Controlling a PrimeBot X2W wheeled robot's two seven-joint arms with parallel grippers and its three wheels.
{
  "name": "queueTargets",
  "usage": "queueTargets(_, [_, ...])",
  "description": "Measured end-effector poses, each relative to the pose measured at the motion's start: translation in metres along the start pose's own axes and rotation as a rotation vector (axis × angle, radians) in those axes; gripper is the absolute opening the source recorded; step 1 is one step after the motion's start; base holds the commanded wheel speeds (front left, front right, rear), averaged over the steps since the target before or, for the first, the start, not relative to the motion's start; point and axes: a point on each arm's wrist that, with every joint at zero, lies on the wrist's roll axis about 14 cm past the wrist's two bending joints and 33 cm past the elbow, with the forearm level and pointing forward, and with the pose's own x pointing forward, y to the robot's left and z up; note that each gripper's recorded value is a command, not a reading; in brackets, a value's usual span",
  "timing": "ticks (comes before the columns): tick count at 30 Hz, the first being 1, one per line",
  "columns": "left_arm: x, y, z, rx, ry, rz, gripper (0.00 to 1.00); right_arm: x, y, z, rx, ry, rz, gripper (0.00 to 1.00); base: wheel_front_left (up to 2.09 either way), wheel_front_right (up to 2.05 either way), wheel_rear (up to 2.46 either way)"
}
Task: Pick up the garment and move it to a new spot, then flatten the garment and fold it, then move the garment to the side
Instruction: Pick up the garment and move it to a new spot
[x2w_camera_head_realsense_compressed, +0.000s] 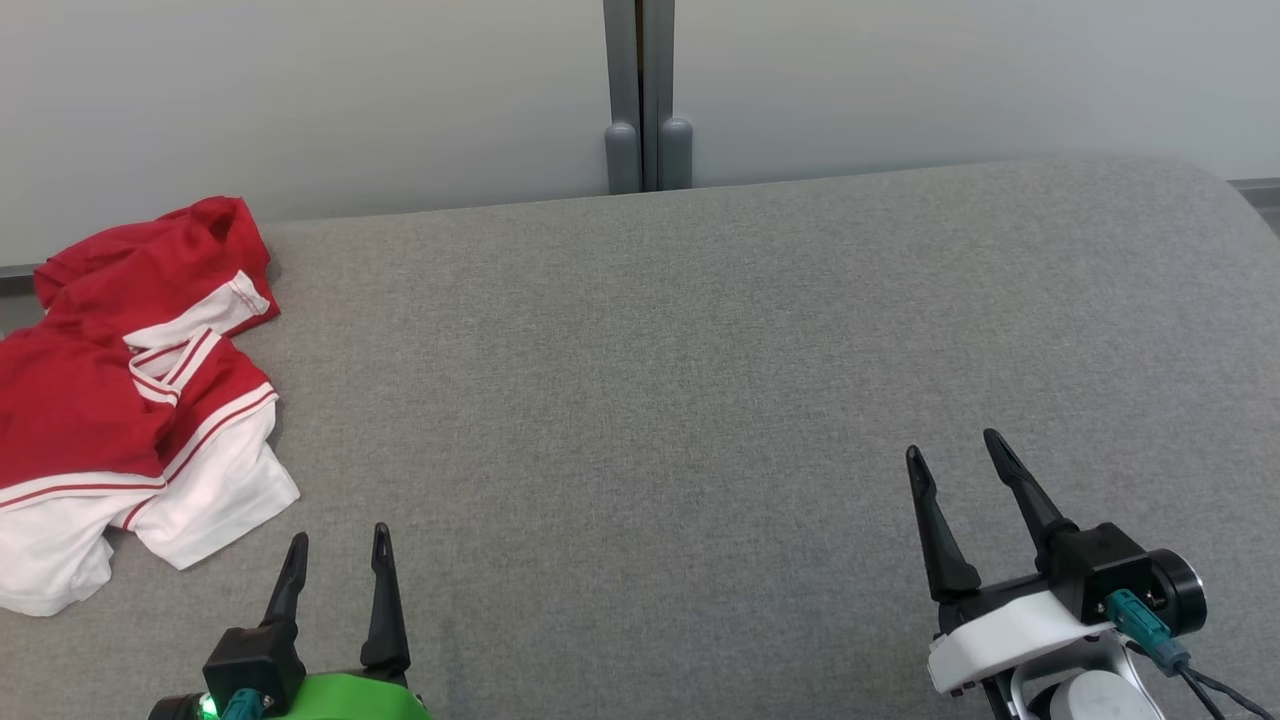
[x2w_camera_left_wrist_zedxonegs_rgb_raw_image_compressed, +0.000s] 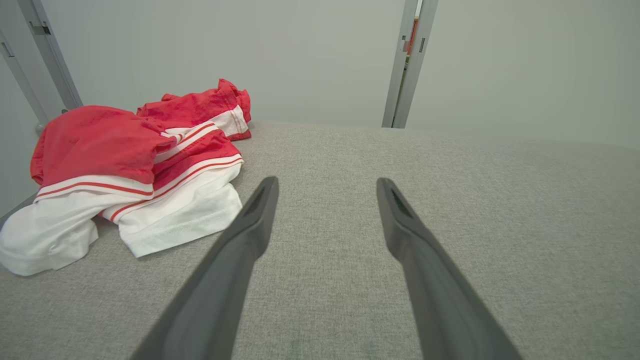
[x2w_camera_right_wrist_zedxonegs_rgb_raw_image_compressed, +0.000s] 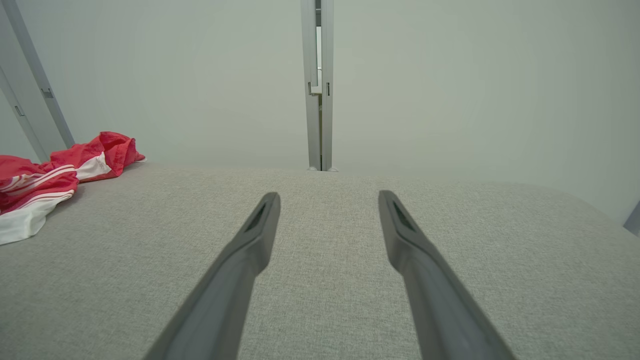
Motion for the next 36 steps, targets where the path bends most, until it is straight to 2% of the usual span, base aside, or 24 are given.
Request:
queueTargets(8, [-0.003,0.001,-0.002,-0.004,0.006,0.003,1.00,0.000,0.002,-0.002,0.002,0.007,0.007,1.00,0.00,0.00,0.00])
queueTargets(14, [-0.011,0.015,0.001,-0.004,-0.004,0.048,1.00,0.007,0.017,-0.007,0.010,0.018,0.056,1.00,0.00,0.00,0.00])
queueTargets(36, [-0.090,0.110,0.021,-0.001,-0.076,0.396,1.00,0.045,0.138,-0.014,0.057,0.024,0.424,1.00,0.00,0.00,0.00])
